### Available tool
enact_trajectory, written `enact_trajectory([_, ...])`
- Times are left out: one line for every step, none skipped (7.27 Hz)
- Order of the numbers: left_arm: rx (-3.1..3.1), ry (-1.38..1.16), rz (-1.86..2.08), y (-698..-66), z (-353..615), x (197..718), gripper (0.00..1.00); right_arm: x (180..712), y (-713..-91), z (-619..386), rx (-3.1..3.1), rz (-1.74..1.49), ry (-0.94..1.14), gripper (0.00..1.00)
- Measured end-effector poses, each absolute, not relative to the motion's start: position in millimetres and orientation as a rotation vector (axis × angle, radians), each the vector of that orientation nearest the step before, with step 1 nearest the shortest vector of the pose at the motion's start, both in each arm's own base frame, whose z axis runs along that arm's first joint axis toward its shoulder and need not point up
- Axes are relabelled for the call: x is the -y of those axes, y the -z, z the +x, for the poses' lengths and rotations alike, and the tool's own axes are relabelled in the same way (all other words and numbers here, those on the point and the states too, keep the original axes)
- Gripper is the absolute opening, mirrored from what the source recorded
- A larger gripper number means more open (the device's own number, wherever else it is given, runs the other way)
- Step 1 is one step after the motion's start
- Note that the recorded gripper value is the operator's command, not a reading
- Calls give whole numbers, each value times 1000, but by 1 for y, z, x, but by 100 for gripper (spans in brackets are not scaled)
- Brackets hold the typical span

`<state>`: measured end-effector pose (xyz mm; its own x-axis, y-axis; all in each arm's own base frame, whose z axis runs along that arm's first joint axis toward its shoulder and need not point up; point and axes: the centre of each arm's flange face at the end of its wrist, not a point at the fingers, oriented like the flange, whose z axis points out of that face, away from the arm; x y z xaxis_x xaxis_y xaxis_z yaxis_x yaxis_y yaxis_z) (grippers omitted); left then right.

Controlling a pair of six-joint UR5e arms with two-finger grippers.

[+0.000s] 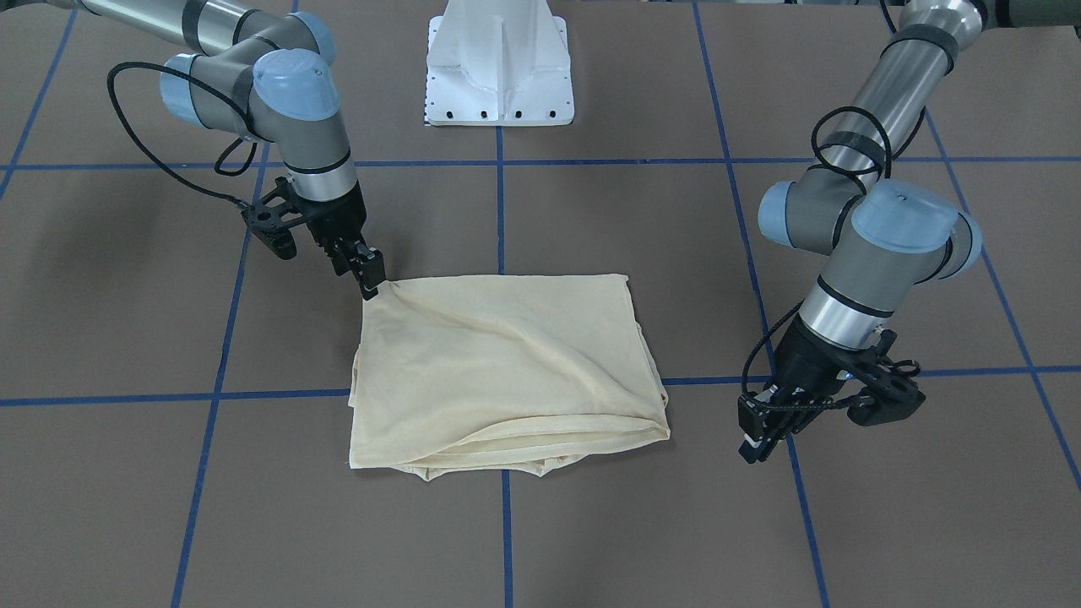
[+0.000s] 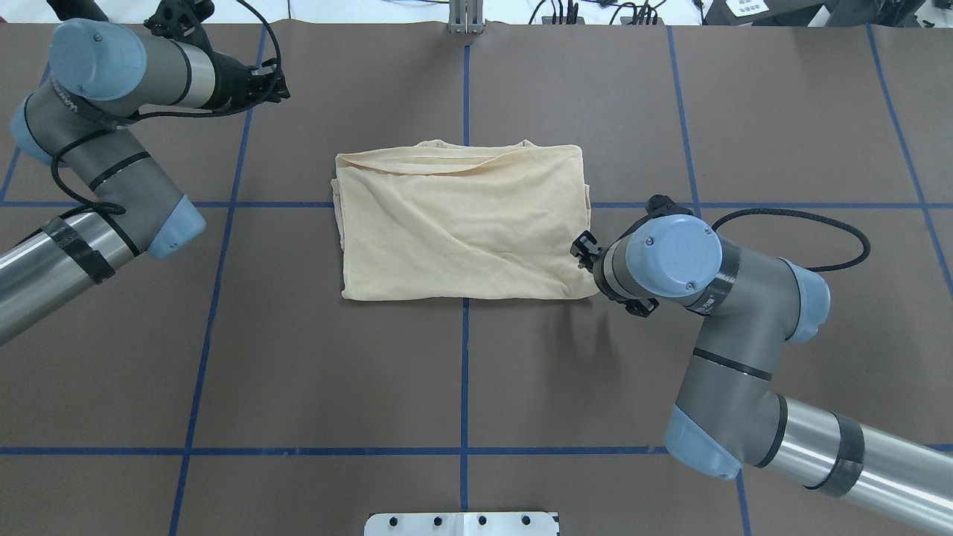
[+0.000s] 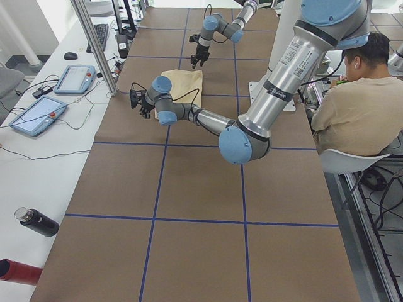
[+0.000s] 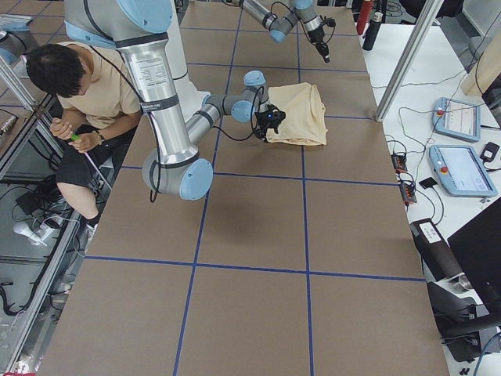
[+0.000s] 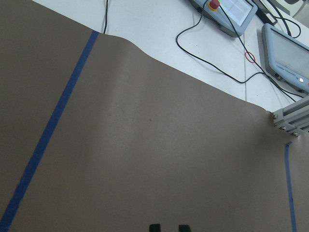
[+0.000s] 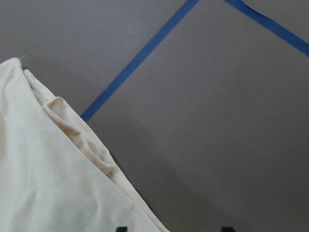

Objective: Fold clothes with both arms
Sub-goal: 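Move the right gripper to the shirt's side edge while the left gripper lifts away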

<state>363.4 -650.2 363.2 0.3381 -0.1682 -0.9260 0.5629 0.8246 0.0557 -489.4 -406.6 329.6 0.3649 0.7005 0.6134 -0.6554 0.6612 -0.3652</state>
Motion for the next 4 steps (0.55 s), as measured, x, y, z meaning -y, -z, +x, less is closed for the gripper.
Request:
enact_trajectory([-1129,490,405,-365,363,650,25,400,-332,-497,814,-62,-858,68])
enact_trajectory([-1127,488,407,-366,363,650,25,396,-335,-502,806,-64,-849,44])
enact_trajectory([-1126,488,407,-367,363,650,25,395,-337,-504,801,-64,-846,0])
enact_trajectory([-1125,488,407,-367,363,650,25,396,-337,-505,800,-64,-847,0])
